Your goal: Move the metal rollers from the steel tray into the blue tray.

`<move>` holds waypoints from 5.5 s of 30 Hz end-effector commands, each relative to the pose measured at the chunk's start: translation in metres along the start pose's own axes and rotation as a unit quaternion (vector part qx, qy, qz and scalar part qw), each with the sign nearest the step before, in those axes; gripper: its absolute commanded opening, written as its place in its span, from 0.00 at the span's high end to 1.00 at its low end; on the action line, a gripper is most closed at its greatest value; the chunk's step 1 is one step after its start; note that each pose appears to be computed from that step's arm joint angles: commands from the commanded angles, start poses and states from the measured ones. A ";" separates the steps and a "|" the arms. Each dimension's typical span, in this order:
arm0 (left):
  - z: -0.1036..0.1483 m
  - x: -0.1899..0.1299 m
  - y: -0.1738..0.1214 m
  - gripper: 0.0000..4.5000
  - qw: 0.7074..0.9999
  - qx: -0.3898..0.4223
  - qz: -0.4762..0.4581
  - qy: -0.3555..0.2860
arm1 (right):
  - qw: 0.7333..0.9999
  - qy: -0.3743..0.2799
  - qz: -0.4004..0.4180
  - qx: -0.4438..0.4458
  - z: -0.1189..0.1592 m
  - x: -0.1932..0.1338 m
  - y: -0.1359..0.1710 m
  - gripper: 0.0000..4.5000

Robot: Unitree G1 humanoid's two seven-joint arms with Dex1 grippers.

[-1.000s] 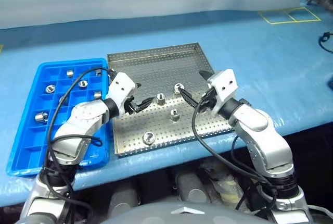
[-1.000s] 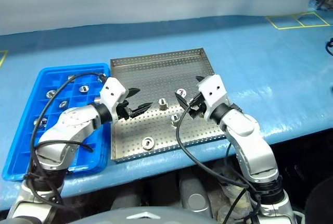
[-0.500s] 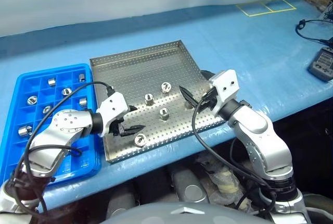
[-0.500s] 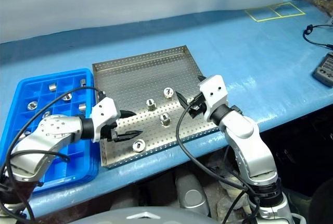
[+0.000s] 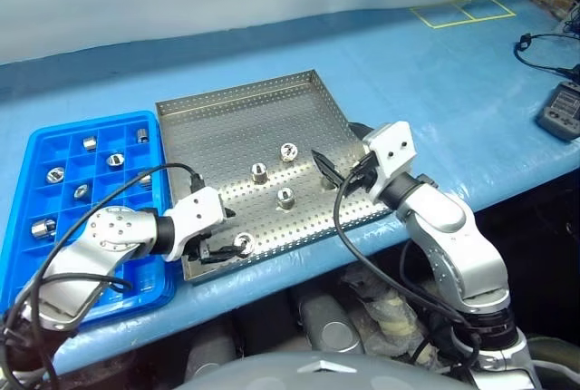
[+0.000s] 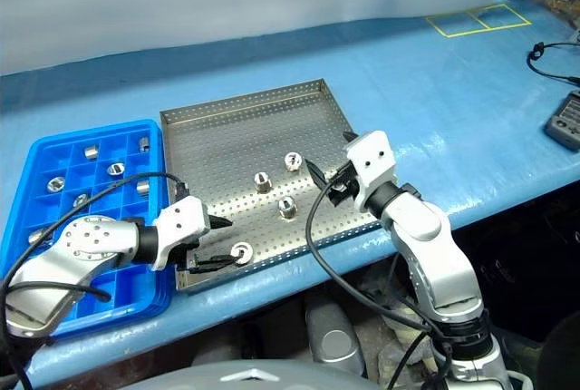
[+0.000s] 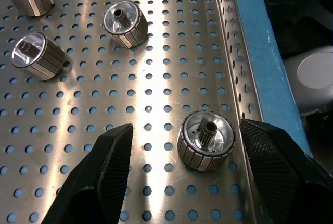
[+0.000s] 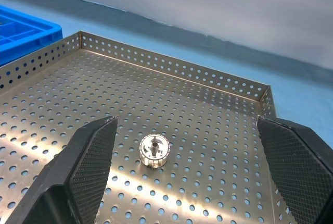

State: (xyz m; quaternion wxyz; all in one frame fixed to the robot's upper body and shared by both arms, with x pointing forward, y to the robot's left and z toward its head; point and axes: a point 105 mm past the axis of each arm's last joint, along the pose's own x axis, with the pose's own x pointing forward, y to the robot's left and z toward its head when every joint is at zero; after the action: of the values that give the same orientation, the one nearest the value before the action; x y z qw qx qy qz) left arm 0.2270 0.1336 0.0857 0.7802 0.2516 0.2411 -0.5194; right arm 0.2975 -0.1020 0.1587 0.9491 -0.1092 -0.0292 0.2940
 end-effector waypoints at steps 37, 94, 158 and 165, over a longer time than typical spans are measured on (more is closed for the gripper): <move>-0.020 0.015 0.009 0.21 0.999 -0.001 0.041 0.019 | 0.999 -0.032 0.010 -0.012 0.017 0.003 0.001 0.00; 0.020 -0.075 0.036 0.48 0.884 -0.177 0.411 -0.133 | 0.984 -0.036 0.174 -0.004 0.014 0.048 0.052 0.00; -0.027 0.047 0.060 0.07 0.962 -0.183 0.204 -0.005 | 0.999 -0.032 0.027 -0.009 0.011 0.012 0.016 0.00; -0.027 0.046 0.061 0.26 0.958 -0.193 0.212 -0.018 | 0.999 -0.030 0.029 -0.009 0.010 0.012 0.016 0.00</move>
State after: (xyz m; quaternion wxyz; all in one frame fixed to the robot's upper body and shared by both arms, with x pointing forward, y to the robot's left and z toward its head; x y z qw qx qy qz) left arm 0.2989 0.1381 0.0510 0.9120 0.1378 0.2526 -0.2924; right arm 0.2991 -0.0821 0.1530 0.9407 -0.1071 -0.0318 0.3204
